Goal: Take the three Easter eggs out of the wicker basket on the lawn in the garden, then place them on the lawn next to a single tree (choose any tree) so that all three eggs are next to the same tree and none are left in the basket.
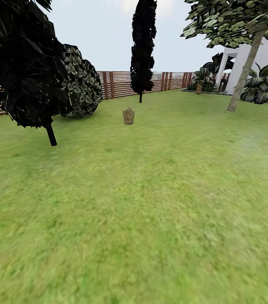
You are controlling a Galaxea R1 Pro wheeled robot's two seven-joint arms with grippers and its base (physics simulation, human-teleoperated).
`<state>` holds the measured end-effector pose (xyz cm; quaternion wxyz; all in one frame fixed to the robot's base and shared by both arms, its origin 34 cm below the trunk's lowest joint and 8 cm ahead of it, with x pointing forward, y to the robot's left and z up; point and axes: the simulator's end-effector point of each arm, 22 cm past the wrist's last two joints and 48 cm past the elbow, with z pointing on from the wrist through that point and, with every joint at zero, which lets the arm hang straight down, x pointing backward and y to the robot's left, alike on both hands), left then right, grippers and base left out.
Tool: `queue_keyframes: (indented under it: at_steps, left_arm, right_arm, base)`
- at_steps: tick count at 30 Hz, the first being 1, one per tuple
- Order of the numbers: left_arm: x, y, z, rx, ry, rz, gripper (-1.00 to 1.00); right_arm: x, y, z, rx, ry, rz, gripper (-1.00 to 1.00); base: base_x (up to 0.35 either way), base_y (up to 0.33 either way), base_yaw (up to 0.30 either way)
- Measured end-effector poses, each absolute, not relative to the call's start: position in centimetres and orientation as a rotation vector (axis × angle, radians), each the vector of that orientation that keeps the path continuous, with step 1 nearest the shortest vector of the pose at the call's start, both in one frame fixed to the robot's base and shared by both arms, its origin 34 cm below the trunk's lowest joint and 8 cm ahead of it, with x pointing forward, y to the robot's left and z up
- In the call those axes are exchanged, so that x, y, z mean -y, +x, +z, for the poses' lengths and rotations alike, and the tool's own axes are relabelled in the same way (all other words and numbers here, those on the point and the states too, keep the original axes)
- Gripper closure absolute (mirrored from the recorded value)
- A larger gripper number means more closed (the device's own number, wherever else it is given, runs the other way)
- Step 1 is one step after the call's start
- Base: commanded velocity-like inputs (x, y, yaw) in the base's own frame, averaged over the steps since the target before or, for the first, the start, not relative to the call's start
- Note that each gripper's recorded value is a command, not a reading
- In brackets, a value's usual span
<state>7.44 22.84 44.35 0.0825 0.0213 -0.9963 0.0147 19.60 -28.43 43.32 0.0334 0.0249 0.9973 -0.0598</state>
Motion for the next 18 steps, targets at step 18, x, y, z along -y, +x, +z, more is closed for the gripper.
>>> queue_keyframes:
  at_steps: [18]
  left_arm:
    - [-22.83,7.42,44.36,2.975,0.063,0.044,-1.00]
  right_arm:
    - [28.43,19.58,43.32,-3.069,0.077,-0.184,-1.00]
  base:
    - [0.166,0.000,0.000]
